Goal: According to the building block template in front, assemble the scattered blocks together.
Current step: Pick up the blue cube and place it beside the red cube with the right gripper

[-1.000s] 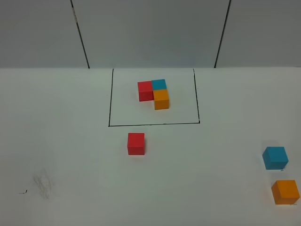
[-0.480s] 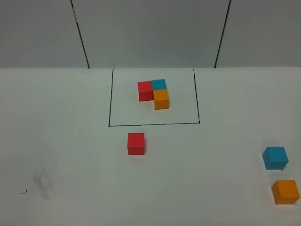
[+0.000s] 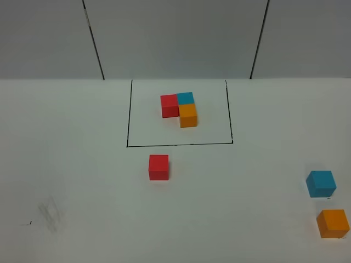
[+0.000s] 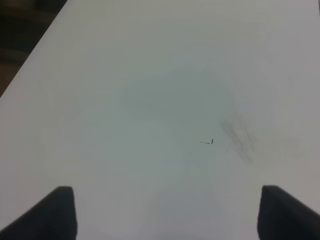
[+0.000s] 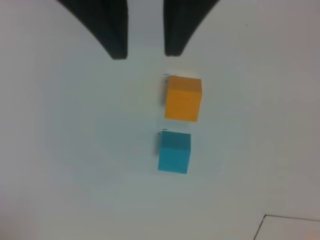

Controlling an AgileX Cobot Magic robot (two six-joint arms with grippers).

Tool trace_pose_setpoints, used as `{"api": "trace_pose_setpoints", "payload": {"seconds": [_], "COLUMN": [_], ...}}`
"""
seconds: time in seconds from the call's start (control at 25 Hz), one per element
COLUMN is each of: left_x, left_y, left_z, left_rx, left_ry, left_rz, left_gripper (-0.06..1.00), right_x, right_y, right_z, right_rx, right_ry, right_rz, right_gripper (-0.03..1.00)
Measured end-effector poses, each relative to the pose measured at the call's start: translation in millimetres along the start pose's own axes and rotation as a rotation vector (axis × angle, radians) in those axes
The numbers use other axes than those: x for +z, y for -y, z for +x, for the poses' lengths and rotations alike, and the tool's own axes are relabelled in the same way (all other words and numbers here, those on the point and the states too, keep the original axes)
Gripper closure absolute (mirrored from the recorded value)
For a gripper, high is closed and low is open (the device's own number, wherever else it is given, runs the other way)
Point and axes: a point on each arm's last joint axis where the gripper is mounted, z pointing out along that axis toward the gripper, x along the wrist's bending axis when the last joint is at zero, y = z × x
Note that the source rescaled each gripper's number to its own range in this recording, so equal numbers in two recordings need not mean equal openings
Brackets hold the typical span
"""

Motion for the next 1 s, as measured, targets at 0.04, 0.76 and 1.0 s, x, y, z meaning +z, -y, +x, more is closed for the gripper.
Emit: {"api": "trace_pose_setpoints", "payload": {"seconds": [0.04,0.76,1.0], "left_x": [0,0,0], "left_y": [0,0,0], "left_z": [0,0,0], "left_rx": [0.0,0.0,0.0], "left_ry": [0.0,0.0,0.0], "left_rz": [0.0,0.0,0.0], "left_gripper": [0.21,0.21,0.21], "right_x": [0,1,6], "right_y": [0,-3,-34], "right_z": [0,-1,-1], "right_rx": [0.0,0.011,0.008], "right_ry": [0.0,0.01,0.01], "right_rz": [0.0,0.012,0.122], "right_gripper": [0.97,0.0,-0.03]}}
